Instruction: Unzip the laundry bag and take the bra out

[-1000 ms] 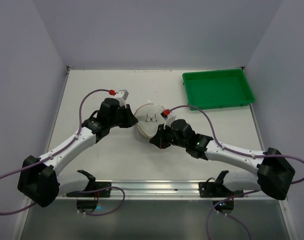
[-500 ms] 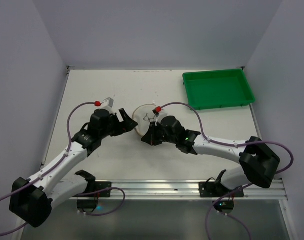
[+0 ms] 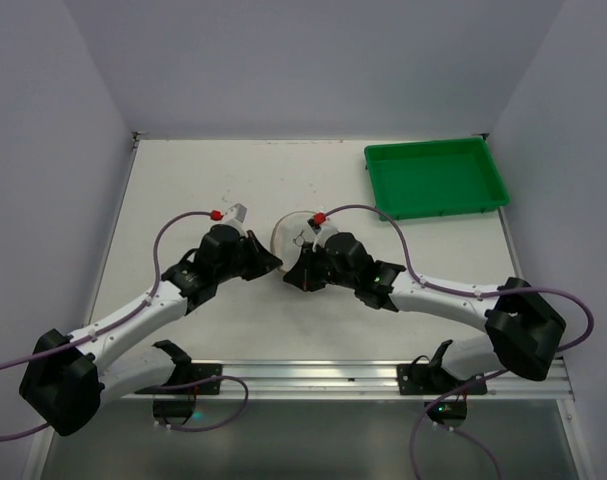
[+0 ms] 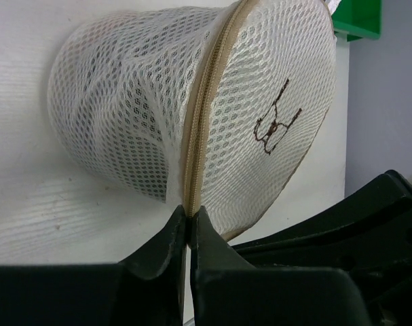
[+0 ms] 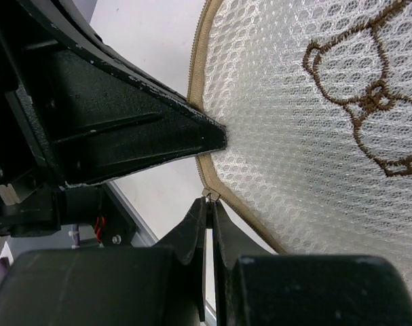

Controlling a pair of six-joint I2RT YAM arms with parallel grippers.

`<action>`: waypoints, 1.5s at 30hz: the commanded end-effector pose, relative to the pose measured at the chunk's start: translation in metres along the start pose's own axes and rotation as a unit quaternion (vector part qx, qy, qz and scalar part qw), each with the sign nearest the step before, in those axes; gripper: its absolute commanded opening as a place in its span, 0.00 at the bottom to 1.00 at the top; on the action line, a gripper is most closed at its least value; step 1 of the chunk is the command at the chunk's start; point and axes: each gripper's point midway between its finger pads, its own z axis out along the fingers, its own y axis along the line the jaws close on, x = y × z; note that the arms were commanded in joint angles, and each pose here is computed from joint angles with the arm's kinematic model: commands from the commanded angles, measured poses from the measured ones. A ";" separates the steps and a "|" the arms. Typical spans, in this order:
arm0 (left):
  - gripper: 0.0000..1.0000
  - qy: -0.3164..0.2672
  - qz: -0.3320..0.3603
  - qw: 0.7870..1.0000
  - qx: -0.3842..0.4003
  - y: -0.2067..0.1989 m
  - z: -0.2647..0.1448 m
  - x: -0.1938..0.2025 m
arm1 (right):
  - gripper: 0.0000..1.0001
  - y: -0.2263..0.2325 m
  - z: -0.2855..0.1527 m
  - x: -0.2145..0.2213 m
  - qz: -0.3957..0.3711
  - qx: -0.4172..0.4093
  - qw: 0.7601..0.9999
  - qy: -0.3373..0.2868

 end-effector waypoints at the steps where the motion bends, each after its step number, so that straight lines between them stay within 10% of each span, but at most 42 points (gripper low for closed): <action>1: 0.00 -0.028 0.022 0.999 0.020 -0.015 -0.002 -0.016 | 0.00 0.007 -0.018 -0.007 -0.023 -0.012 0.999 -0.020; 20: 0.01 0.003 0.203 0.979 -0.027 0.002 0.003 -0.083 | 0.00 -0.014 -0.051 0.009 -0.112 0.024 0.993 0.020; 25: 0.32 0.009 0.180 0.984 -0.002 -0.011 0.000 -0.080 | 0.00 0.010 -0.037 -0.004 -0.088 -0.014 0.996 0.006; 31: 0.92 -0.004 0.031 0.999 0.042 -0.016 -0.012 -0.054 | 0.00 0.029 -0.017 -0.023 -0.025 -0.036 0.999 -0.025; 37: 0.91 -0.028 -0.028 0.998 0.050 -0.008 -0.023 -0.034 | 0.00 0.029 -0.001 -0.035 -0.004 -0.023 0.999 -0.038; 45: 0.56 -0.021 -0.031 0.996 0.078 -0.025 -0.010 -0.016 | 0.00 0.020 0.001 -0.027 -0.002 -0.010 0.999 -0.031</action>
